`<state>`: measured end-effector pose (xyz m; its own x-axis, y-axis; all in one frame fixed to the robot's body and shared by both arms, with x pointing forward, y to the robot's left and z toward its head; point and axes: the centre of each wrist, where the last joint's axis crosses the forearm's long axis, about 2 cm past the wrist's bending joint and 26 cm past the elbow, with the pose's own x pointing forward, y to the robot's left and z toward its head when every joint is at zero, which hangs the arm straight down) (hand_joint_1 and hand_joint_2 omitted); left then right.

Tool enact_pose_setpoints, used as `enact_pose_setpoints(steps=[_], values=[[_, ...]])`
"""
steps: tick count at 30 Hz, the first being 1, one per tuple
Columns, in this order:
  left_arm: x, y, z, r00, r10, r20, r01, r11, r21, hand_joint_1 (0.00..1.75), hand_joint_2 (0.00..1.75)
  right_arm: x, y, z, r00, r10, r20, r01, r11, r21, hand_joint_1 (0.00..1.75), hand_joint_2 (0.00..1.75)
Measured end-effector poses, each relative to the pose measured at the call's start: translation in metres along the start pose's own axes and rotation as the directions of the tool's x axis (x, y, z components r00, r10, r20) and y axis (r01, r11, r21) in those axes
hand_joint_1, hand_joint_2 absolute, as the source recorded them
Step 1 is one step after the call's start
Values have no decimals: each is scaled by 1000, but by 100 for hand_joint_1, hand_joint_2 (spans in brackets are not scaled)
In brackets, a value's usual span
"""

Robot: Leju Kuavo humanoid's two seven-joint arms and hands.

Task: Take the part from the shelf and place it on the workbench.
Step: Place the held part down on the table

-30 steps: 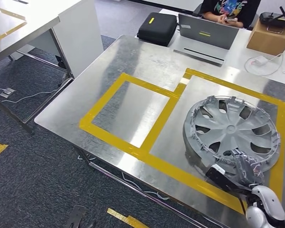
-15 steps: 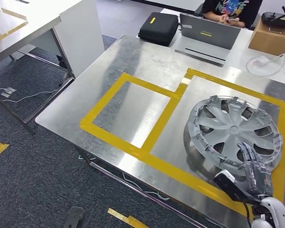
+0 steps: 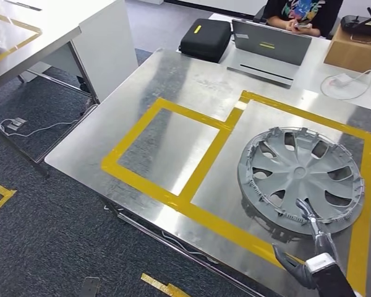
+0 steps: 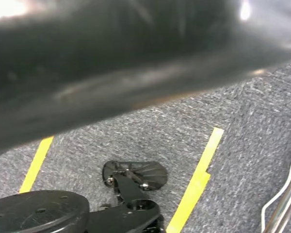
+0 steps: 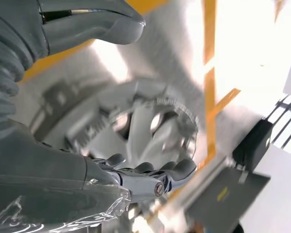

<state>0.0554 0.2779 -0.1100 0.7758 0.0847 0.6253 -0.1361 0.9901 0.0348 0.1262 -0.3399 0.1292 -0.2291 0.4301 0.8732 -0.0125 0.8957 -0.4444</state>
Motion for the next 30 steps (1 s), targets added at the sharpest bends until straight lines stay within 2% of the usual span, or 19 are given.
enact_pose_setpoints(steps=[2, 5, 9, 14, 21, 23, 26, 30], values=[[-2, 2, 1, 1000, 12, -2, -12, 1000, 11, 0, 0, 4, 1, 4, 998, -25, 49, 27, 999, -41, 0, 175], [-6, 2, 3, 1000, 30, -2, -30, 999, 23, 0, 0, 16, 1, 11, 991, 53, 120, -34, 987, -156, 0, 175], [-9, 1, 6, 999, 49, -8, -48, 998, 34, 0, 0, 28, 5, 22, 981, 137, 138, -91, 951, -294, 0, 175], [-11, 2, 7, 998, 61, -1, -61, 997, 43, 0, 0, 30, 3, 41, 975, 215, 49, -160, 843, -513, 0, 175], [-11, -1, 7, 998, 64, -1, -64, 997, 40, 0, 0, 28, 1, 53, 972, 232, -40, -211, 782, -586, 0, 175], [-11, -1, 7, 998, 68, -3, -68, 997, 42, 0, 0, 27, -1, 57, 965, 245, -99, -250, 730, -636, 0, 175], [-12, -3, 8, 997, 78, -5, -78, 996, 45, 0, 0, 18, -2, 67, 931, 270, -245, -360, 580, -731, 0, 175], [-12, -6, 8, 996, 86, -8, -85, 996, 39, 0, 0, -12, -14, 76, 839, 300, -454, -544, 428, -722, 0, 175]])
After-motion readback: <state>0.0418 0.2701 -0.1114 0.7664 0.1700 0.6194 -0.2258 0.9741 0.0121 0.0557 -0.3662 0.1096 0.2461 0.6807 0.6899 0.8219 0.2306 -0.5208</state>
